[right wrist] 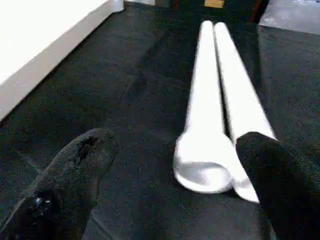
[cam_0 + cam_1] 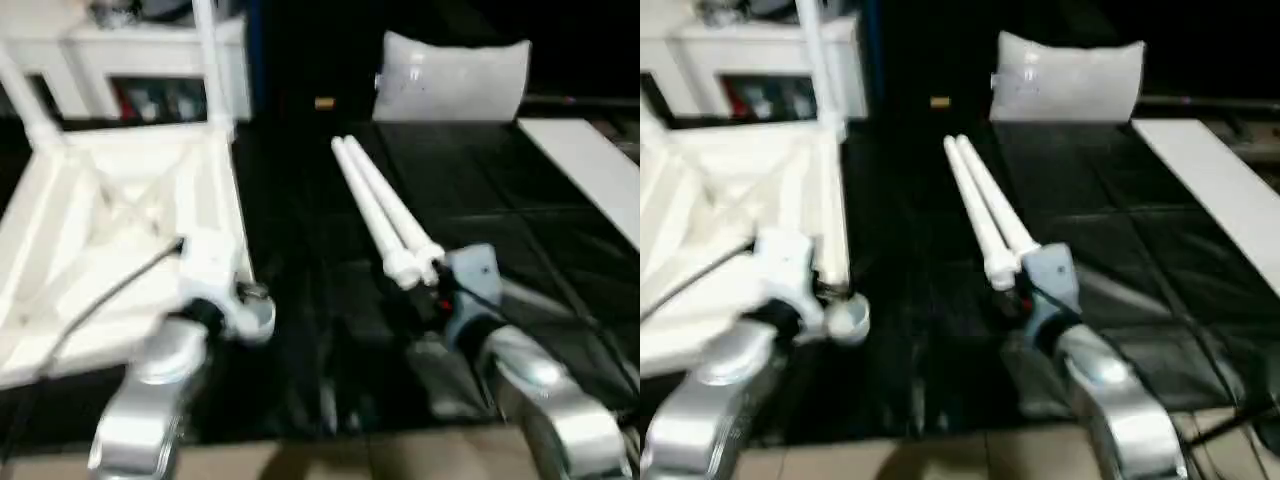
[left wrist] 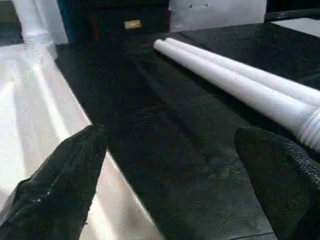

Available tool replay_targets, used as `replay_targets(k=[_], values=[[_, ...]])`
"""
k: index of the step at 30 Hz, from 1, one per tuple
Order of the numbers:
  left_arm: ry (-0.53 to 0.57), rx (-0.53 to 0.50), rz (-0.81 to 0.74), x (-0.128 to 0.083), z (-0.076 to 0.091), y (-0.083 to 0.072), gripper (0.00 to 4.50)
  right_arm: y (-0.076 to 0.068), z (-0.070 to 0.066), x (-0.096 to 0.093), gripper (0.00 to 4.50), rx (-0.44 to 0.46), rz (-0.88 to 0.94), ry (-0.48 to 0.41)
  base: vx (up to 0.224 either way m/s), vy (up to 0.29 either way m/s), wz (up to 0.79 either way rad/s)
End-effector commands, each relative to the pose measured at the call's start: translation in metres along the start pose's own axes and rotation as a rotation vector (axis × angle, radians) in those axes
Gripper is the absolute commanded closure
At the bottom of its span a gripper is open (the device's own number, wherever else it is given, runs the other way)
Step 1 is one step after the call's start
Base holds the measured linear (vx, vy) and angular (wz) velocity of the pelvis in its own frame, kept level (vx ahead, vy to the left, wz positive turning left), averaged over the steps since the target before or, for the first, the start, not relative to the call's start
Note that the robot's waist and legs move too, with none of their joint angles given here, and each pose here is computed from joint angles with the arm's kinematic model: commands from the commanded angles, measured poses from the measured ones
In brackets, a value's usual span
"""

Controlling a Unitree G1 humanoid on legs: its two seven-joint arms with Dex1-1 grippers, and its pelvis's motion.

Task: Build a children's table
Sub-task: Move to table

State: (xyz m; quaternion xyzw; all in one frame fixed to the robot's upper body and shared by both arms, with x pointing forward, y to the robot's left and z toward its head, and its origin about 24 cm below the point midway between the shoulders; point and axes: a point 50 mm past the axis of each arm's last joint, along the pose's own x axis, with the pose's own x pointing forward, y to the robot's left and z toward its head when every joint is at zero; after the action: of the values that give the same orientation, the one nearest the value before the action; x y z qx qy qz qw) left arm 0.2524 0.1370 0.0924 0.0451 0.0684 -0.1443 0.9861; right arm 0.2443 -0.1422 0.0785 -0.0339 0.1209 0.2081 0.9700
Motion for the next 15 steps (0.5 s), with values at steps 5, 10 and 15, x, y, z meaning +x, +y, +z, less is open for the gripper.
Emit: replay_targets(k=[5, 10, 15], values=[[0.002, 0.013, 0.015, -0.0021, 0.0007, 0.0024, 0.05, 0.0026, 0.0049, 0.0026, 0.00, -0.021, 0.026, -0.017, 0.090, -0.001, 0.15], [-0.002, 0.032, -0.003, -0.0005, 0.0014, 0.0008, 0.05, 0.0002, 0.0095, 0.0097, 0.00, -0.043, 0.029, -0.012, 0.035, 0.004, 0.06], [-0.004, 0.043, -0.014, 0.0005, 0.0022, 0.0001, 0.05, 0.0008, 0.0126, 0.0122, 0.00, -0.044, 0.033, -0.010, 0.072, 0.007, 0.08]])
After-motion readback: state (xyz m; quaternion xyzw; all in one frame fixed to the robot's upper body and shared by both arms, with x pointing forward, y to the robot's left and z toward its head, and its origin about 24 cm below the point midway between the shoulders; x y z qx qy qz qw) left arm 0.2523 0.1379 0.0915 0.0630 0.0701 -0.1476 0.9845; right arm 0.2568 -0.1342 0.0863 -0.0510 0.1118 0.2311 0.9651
